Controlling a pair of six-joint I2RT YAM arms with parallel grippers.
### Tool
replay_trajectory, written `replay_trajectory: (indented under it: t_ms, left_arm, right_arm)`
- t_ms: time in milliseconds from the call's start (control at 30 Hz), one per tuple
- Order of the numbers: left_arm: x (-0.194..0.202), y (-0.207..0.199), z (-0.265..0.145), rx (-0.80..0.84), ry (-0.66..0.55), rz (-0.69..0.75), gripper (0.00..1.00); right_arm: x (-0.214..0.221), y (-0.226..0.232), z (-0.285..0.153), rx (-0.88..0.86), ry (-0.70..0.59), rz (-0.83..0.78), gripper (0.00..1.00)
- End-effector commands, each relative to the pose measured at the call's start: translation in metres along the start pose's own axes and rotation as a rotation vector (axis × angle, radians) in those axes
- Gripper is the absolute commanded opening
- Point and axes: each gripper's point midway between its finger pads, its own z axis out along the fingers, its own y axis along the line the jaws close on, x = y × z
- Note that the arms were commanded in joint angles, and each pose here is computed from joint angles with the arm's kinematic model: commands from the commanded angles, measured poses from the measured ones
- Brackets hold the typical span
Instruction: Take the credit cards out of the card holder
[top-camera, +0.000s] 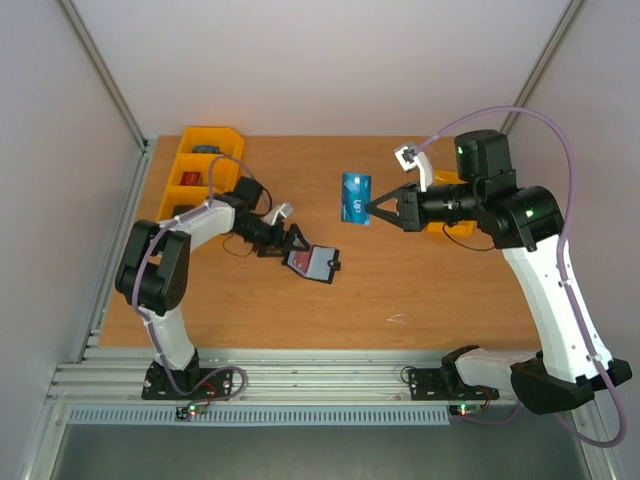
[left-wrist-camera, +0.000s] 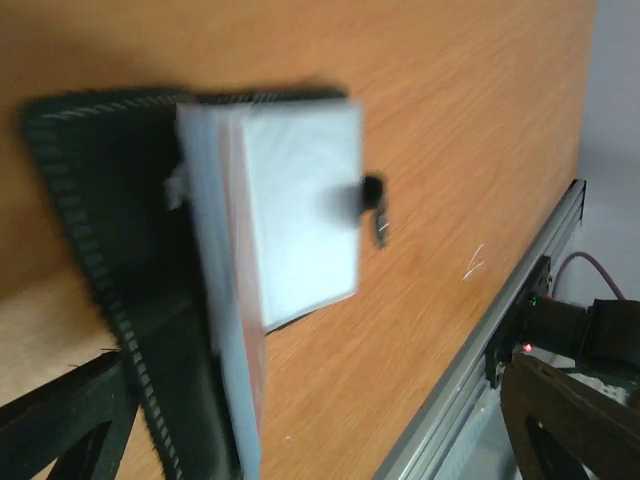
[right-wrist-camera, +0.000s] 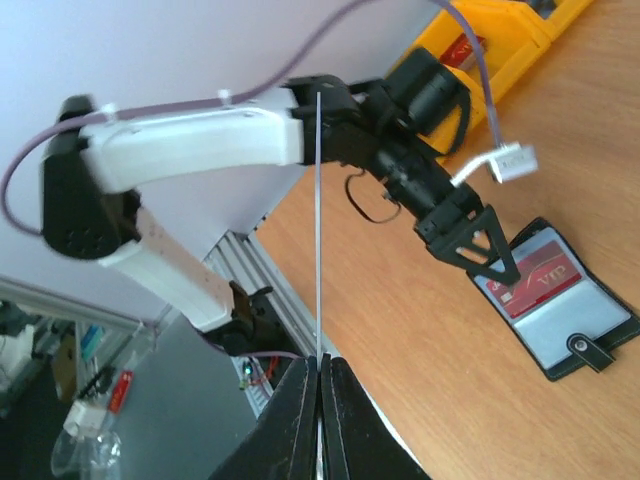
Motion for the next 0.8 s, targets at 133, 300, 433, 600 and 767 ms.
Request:
replay_trajectory:
  t_ms: [133, 300, 433, 600, 767]
  left_arm:
    - [-0.033, -0.102, -0.109, -0.147, -0.145, 0.507, 0.99]
    - [-0.009, -0.17, -0.165, -0.124, -0.164, 0.785, 1.0]
    - [0.031, -0.23, -0.204, -0.015, -0.18, 0.996, 0.99]
    - [0.076, -0.284, -0.222, 0.132, -0.189, 1.155, 0.99]
    - [0.086, -0.294, -0.21, 0.092, -0.143, 1.153, 0.97]
  right_arm:
    - [-0.033, -0.02, 0.023, -0.012, -0.057, 0.201, 0.01]
    - [-0.02, -0.006, 0.023, -0.071, 0.038, -0.01, 0.01]
    - [0.005, 0.02, 0.017, -0.135, 0.092, -0.228, 0.01]
    - [0.022, 0.02, 0.024, -0.063, 0.15, -0.347, 0.01]
    - [0.034, 0.039, 0.038, -0.107, 0.219, -0.433, 0.01]
